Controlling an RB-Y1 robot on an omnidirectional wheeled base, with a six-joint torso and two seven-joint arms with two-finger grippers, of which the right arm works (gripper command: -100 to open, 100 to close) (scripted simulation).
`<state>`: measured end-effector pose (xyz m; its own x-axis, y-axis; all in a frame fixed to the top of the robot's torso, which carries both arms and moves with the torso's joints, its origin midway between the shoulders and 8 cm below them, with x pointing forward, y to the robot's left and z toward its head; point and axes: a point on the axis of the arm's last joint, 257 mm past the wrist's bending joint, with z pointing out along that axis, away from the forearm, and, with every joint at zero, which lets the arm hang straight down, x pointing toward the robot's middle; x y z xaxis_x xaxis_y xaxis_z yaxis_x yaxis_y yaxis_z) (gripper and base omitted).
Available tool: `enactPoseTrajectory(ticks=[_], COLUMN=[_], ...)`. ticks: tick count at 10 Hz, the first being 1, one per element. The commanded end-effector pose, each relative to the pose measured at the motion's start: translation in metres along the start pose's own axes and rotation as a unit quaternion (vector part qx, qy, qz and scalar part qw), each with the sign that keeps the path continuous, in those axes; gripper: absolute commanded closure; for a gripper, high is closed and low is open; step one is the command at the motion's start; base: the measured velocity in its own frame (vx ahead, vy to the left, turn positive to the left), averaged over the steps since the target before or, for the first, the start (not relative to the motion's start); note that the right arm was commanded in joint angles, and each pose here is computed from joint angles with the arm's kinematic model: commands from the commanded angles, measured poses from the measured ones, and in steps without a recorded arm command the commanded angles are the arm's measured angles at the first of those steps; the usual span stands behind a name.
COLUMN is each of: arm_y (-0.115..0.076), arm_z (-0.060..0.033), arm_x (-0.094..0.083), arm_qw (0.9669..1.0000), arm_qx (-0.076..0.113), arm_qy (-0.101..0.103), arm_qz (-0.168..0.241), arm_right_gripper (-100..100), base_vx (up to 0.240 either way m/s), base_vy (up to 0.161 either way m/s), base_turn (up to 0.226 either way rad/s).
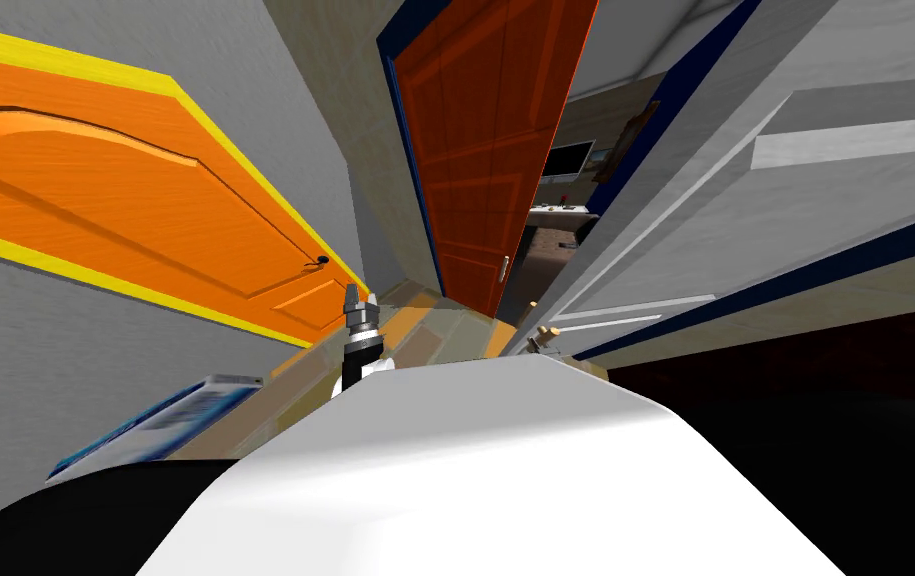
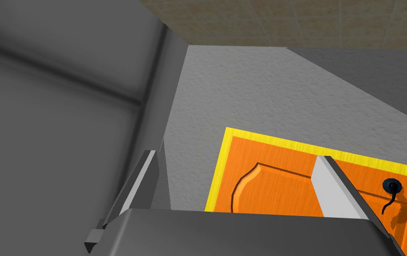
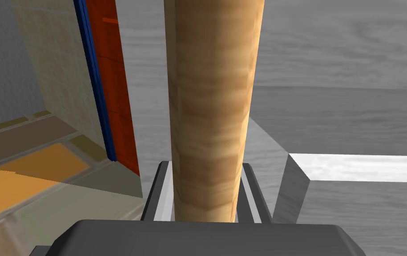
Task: Pull the door open
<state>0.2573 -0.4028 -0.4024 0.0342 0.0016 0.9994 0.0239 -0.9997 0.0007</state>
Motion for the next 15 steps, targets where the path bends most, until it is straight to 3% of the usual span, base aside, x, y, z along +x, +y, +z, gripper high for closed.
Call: enactPoseTrajectory(ticks=[1,9,10,15], arm_y=[0.0001,0.0028,-0.0008,0.0008], arm_z=[0.0005,-0.0063,-0.0072,-0.0056], arm_x=[0.0038,0.0101,0.0039,0.0057], arm_qw=[1.0,0.9994,0.9995,0.9992], arm_qx=[0.005,0.03,0.03,0.04], arm_qy=[0.007,0.016,0.008,0.01], arm_qz=[0.001,0.0,0.002,0.001], arm_right_gripper=[100,100,100,100], base_vx=[-0.239,-0.223,-0.1,-0.205], base_vy=[-0.076,-0.058,-0.014,-0.049], base_turn=[0.179,0.144,0.029,0.142])
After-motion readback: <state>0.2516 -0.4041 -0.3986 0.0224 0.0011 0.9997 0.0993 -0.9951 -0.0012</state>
